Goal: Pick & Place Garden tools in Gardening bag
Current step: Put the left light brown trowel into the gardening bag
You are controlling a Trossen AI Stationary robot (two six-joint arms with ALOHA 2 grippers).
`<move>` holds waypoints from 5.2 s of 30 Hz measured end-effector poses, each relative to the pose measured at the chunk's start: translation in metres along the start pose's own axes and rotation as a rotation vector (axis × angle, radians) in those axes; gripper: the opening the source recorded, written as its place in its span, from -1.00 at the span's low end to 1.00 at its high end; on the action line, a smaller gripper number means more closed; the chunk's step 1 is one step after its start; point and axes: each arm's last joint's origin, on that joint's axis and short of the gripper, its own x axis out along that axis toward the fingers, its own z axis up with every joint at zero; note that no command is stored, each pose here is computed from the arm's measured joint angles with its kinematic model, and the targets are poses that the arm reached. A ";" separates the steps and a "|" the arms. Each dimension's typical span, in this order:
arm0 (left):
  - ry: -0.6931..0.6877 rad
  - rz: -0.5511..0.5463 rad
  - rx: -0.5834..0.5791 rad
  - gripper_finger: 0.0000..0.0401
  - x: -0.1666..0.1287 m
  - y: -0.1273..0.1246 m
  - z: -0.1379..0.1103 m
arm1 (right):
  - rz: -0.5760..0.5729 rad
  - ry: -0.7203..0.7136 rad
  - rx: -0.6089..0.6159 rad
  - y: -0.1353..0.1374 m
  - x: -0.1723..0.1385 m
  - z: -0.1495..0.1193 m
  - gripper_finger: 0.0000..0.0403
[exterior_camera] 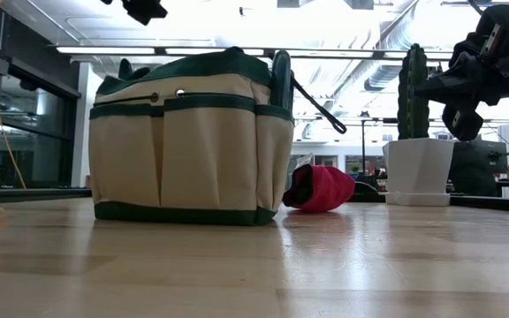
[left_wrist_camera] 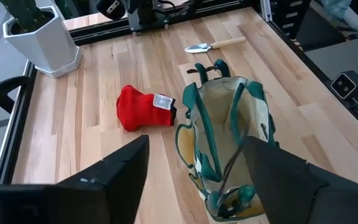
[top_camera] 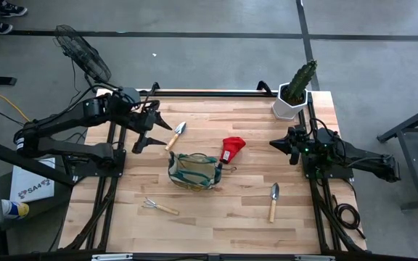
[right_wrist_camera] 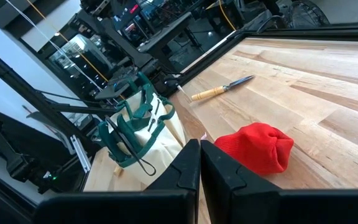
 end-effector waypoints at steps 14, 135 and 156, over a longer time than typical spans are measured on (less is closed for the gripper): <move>0.063 0.042 -0.097 0.42 0.000 0.000 -0.005 | 0.000 0.000 0.000 0.000 0.000 0.000 -0.98; 0.766 0.264 -0.952 0.12 0.146 0.049 -0.171 | 0.000 0.000 0.000 0.000 0.000 0.000 -0.98; 0.769 0.261 -0.951 -0.29 0.147 0.049 -0.171 | 0.000 0.000 0.000 0.000 0.000 0.000 -0.98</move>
